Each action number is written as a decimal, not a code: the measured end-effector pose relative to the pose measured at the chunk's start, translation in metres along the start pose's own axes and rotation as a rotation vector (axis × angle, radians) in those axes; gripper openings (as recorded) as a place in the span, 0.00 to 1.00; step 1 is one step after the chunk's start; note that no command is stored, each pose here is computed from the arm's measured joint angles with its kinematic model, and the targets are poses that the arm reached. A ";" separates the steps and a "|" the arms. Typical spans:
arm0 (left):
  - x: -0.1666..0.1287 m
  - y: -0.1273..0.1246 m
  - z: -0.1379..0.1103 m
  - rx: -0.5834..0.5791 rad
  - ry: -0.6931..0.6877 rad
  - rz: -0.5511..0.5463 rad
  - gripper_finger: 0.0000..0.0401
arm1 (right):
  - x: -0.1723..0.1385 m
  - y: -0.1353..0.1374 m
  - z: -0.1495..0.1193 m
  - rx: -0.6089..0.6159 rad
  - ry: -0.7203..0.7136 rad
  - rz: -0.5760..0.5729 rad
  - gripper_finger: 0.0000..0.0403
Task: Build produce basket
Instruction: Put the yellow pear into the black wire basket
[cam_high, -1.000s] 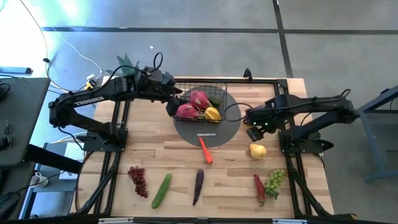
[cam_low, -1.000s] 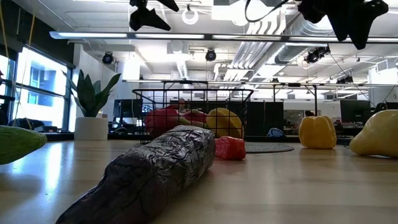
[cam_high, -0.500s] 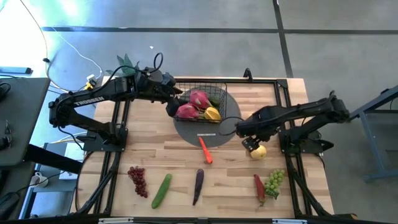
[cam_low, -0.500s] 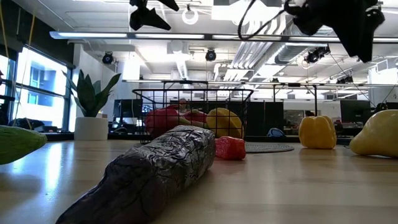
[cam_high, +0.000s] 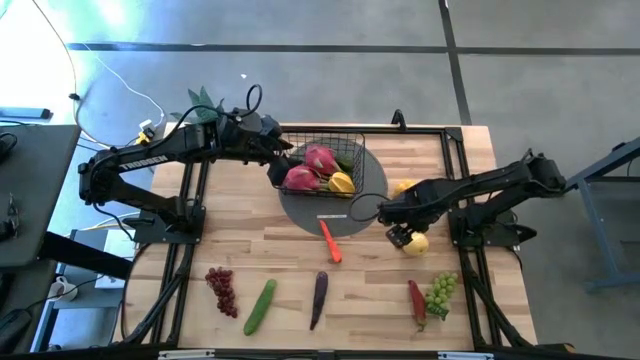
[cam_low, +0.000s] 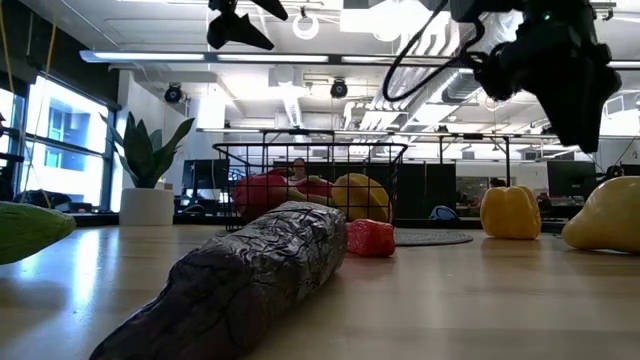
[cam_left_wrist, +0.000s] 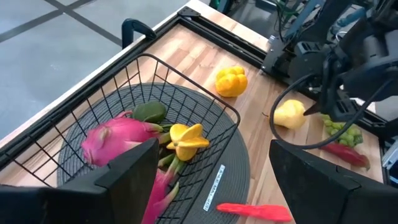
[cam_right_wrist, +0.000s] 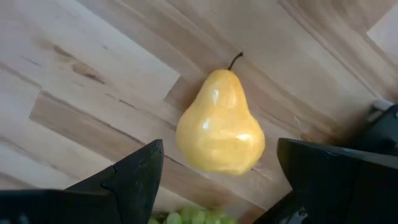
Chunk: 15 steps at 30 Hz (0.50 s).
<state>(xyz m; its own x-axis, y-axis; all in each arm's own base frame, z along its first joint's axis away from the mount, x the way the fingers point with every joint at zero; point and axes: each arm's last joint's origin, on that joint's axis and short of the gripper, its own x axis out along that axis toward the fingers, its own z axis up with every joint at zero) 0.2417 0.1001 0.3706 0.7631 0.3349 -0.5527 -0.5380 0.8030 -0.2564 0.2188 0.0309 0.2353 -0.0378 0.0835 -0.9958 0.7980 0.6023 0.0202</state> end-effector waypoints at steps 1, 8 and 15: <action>0.000 0.000 0.000 -0.001 -0.003 0.008 0.73 | 0.002 -0.001 0.002 0.006 0.004 0.002 0.73; 0.000 0.001 0.000 -0.012 -0.016 0.046 0.73 | 0.013 -0.007 0.001 0.037 0.087 0.004 0.73; 0.000 0.001 0.000 -0.013 -0.015 0.046 0.73 | 0.016 -0.003 0.001 0.039 0.076 0.044 0.73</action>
<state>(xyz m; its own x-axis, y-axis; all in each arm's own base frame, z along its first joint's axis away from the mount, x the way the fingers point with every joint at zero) 0.2413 0.1013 0.3705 0.7429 0.3790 -0.5519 -0.5771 0.7804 -0.2409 0.2162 0.0298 0.2197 -0.0464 0.1704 -0.9843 0.8228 0.5652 0.0591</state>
